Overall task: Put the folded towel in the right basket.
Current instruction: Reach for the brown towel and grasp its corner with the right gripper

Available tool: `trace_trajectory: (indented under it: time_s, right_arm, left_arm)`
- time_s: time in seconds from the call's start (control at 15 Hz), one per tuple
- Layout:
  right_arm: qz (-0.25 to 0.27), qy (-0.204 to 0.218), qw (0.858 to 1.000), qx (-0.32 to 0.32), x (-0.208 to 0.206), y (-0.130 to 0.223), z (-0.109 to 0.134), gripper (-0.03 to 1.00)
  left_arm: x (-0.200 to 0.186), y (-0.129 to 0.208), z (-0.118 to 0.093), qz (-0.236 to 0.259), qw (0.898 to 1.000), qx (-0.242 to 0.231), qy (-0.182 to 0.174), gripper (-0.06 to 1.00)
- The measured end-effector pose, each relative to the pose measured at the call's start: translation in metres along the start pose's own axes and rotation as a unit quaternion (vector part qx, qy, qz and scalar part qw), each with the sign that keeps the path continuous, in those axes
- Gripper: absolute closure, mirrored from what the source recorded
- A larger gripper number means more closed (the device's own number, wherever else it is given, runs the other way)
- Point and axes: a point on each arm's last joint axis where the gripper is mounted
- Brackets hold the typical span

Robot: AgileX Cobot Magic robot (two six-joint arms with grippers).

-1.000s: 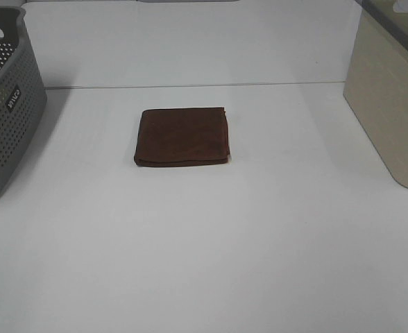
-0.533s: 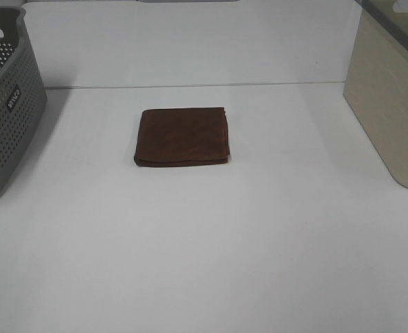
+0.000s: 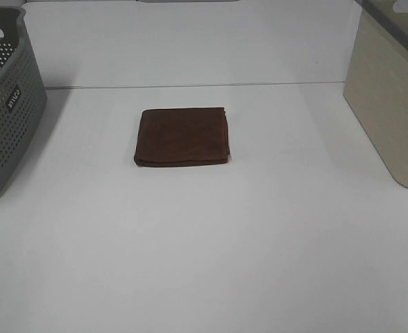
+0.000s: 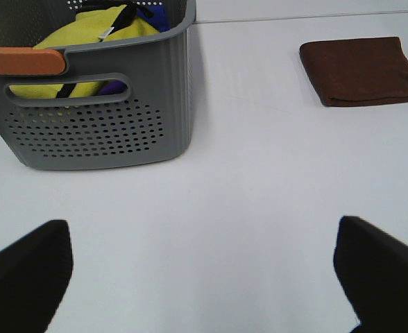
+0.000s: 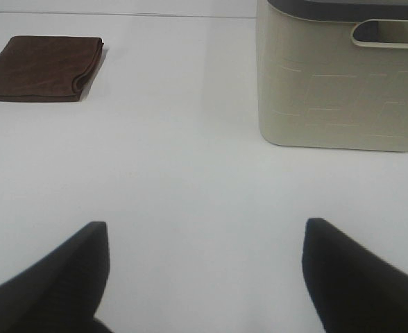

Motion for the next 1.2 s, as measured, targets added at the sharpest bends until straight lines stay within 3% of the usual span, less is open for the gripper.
trace_trajectory:
  time_s: [1.2]
  right_arm:
    - [0.000, 0.000, 1.000, 0.000, 0.0000, 0.0000, 0.0000, 0.23]
  left_arm:
    - [0.0000, 0.0000, 0.0000, 0.000, 1.000, 0.000, 0.000, -0.03]
Point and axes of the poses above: a point on each arm's last joint axis where the gripper is mounted, x pointing out along that axis toward the gripper, z along the wrist's bending axis when the last joint is at zero, y = z × x, and after that the axes turned 3 degrees about -x, right-handed
